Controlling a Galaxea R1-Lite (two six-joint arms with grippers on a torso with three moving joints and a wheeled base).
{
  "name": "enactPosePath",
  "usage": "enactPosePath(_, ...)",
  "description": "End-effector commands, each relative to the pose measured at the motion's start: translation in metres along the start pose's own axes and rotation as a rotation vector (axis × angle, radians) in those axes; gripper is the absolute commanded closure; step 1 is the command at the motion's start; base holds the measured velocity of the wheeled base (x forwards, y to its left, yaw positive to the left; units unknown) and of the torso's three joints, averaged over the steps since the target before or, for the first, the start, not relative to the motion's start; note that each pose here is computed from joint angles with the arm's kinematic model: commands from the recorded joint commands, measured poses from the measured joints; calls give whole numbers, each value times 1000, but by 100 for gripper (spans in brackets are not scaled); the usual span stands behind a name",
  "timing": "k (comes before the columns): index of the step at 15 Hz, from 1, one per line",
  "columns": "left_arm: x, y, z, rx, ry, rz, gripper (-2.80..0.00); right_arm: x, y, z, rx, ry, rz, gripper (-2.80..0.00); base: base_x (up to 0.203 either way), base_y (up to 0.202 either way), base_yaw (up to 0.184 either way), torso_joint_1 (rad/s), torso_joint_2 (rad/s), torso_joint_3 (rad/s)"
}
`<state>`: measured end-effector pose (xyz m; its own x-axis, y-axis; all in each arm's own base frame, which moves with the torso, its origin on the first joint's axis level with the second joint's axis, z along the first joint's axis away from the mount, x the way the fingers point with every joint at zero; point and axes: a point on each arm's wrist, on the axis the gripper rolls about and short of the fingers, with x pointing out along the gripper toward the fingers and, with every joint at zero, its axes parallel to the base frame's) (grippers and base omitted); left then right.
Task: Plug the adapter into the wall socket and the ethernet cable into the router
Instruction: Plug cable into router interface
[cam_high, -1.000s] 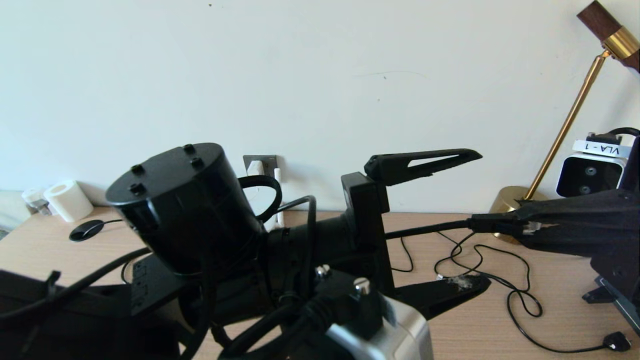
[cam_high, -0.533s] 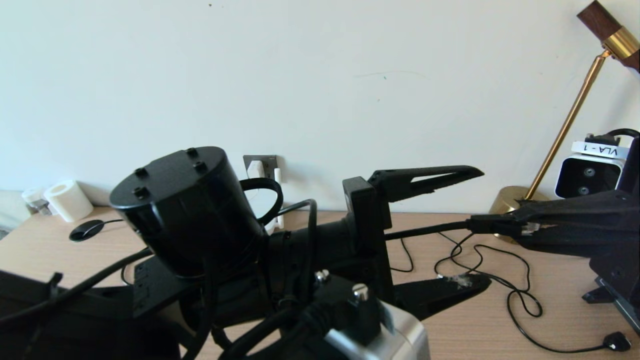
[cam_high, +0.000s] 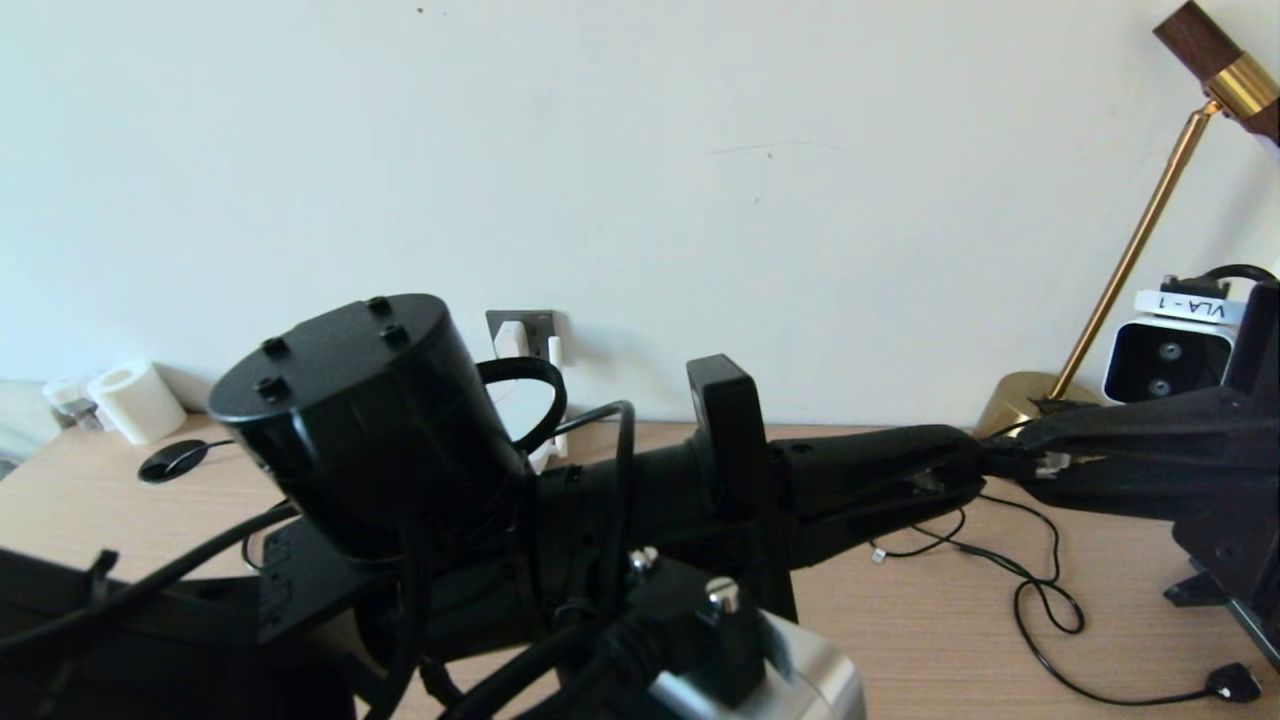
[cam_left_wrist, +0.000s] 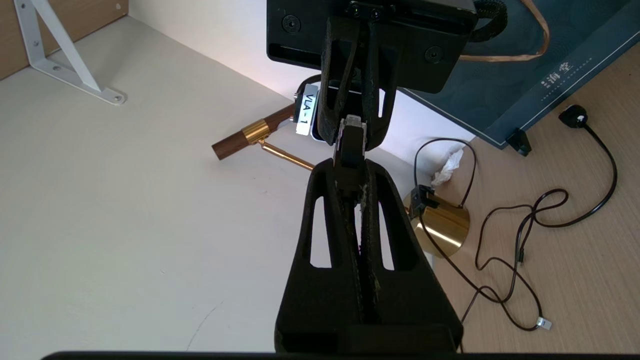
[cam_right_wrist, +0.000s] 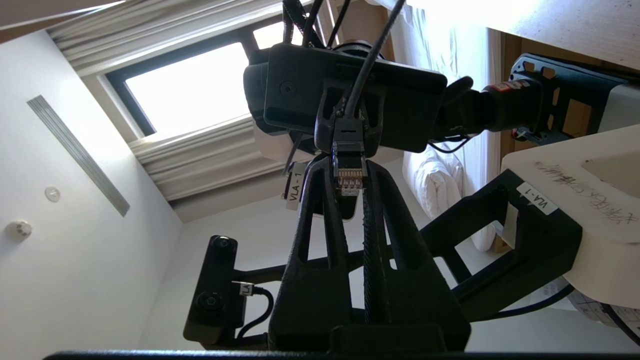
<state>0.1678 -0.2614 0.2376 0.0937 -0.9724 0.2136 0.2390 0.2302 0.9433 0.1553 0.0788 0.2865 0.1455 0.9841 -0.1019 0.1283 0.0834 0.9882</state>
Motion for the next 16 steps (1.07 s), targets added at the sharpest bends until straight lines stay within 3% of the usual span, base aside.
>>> enactPosePath(1,0,1,1,9,-8,5,0,1,-1,2,13,7,-2,0,0,0,0,0,0,0)
enactPosePath(7,-1,1,2,3,-8,4,0,1,-1,1,7,6,-2,0,0,0,0,0,0,0)
enactPosePath(8,-1,1,2,2,-8,3,0,1,-1,1,-11,6,-1,-280,0,0,0,0,0,0)
enactPosePath(11,-2,1,2,0,-6,5,0,0,-2,1,-21,-2,-4,-280,0,0,0,0,0,0)
enactPosePath(13,-7,2,-2,-51,25,8,0,-2,-3,-2,-31,-19,-2,-280,0,0,0,0,0,0)
enactPosePath(14,-13,6,-9,-121,72,30,0,-6,-2,-7,-67,-61,5,-280,0,0,0,0,0,0)
enactPosePath(16,-27,10,-23,-354,192,99,0,-19,-5,-24,-207,-236,5,-280,0,0,0,0,0,0)
